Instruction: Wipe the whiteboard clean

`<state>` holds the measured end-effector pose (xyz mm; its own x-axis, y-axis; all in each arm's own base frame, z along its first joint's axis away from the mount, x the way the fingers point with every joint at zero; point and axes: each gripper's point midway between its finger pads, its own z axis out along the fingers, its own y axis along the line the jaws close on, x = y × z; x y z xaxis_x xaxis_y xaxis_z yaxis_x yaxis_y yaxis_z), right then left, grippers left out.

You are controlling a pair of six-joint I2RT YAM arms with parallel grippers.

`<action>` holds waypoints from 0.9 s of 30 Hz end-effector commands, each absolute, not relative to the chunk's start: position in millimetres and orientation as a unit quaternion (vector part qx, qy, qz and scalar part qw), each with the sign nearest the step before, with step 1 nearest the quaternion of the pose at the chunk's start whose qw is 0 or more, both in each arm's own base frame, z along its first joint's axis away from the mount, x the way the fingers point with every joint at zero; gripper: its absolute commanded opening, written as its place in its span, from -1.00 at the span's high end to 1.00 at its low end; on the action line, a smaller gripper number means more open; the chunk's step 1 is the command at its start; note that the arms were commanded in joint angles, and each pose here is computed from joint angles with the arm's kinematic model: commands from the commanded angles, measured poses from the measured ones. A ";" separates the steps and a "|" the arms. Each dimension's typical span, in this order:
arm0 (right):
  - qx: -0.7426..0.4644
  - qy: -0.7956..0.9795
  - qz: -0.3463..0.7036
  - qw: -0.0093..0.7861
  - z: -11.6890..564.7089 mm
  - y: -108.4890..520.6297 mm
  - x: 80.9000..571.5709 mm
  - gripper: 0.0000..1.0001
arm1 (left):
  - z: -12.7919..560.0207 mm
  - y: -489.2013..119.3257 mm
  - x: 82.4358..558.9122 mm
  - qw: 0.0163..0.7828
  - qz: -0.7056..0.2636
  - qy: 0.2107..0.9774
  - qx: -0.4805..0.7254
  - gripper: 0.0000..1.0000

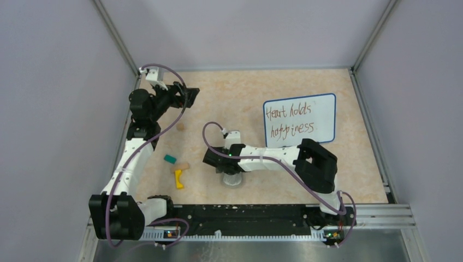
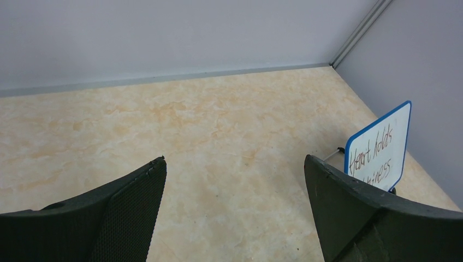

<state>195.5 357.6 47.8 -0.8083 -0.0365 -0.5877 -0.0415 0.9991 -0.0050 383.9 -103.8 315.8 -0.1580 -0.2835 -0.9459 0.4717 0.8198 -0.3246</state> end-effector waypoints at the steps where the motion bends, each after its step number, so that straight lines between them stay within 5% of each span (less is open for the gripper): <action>1: -0.028 0.941 0.026 0.337 75.1 371.3 198.7 -0.80 | 340.7 -107.2 379.0 0.669 -0.299 0.675 0.082 -0.97; 10: -0.008 0.936 0.061 0.347 68.2 391.3 205.4 -0.83 | 339.4 -108.1 379.4 0.668 -0.301 0.676 0.083 -0.98; 20: -0.027 0.936 0.033 0.350 47.2 398.9 214.3 -0.43 | 342.1 -107.6 378.5 0.671 -0.300 0.673 0.084 -0.97; 27: -0.047 0.941 -0.015 0.336 8.7 384.8 213.8 -0.54 | 341.9 -106.8 378.9 0.672 -0.297 0.673 0.084 -0.97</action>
